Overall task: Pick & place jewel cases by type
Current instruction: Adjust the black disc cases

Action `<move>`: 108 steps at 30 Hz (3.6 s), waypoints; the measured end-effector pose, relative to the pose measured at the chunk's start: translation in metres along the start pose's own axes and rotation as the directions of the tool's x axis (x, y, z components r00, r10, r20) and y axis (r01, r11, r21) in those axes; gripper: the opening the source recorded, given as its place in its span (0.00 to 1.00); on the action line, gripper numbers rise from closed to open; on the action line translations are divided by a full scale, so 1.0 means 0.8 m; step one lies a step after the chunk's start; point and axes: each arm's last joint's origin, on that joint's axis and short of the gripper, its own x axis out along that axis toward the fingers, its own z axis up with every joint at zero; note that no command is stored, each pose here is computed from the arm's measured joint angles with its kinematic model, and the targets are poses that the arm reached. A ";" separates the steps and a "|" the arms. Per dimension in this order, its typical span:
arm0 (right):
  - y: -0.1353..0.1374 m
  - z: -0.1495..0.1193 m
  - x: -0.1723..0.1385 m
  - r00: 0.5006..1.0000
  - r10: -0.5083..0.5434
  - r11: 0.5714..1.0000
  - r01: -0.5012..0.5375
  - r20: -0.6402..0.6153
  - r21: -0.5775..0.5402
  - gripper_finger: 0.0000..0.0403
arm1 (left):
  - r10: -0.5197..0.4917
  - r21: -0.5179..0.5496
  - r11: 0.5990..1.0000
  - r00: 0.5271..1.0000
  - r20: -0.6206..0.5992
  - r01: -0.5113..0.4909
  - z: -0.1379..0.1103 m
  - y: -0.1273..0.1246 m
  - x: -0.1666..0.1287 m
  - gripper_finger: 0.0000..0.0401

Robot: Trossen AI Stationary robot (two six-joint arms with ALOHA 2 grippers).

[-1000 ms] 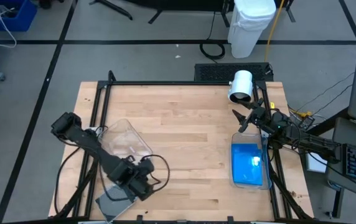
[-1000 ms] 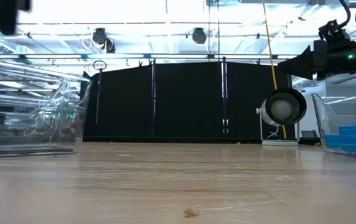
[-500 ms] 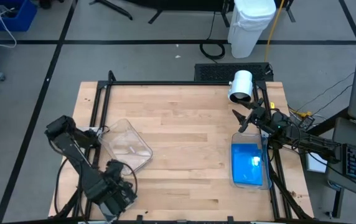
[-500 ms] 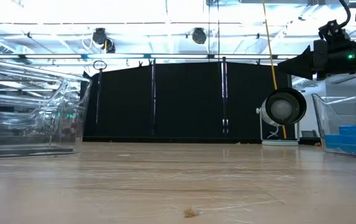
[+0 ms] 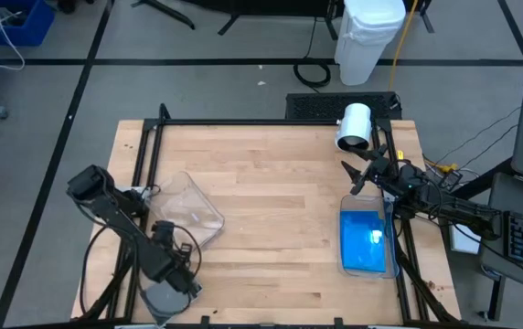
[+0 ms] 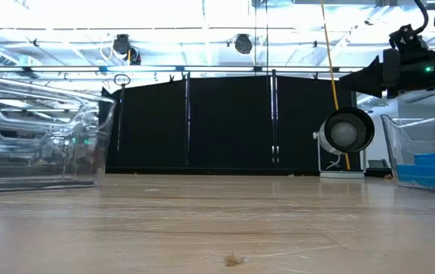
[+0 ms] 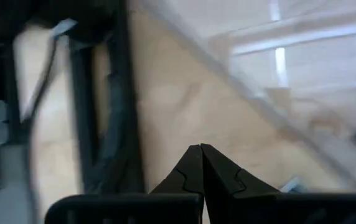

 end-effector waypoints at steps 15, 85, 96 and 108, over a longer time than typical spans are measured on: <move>0.000 0.000 0.000 1.000 0.000 1.000 0.000 0.001 0.000 0.62 | -0.006 0.041 0.999 0.963 0.271 -0.006 0.039 -0.014 0.047 0.01; 0.000 0.000 0.000 1.000 0.000 1.000 0.000 -0.002 -0.001 0.62 | -0.660 0.004 0.675 0.606 -0.445 0.738 -0.007 -0.112 0.000 0.01; 0.000 0.000 0.000 1.000 0.000 1.000 0.000 -0.002 -0.001 0.62 | -0.877 0.199 0.460 0.408 0.254 0.865 0.078 -0.160 -0.015 0.01; 0.000 0.000 0.000 1.000 0.000 1.000 0.000 -0.002 -0.001 0.62 | -0.951 0.440 0.256 0.306 -0.045 0.861 0.094 -0.176 -0.055 0.01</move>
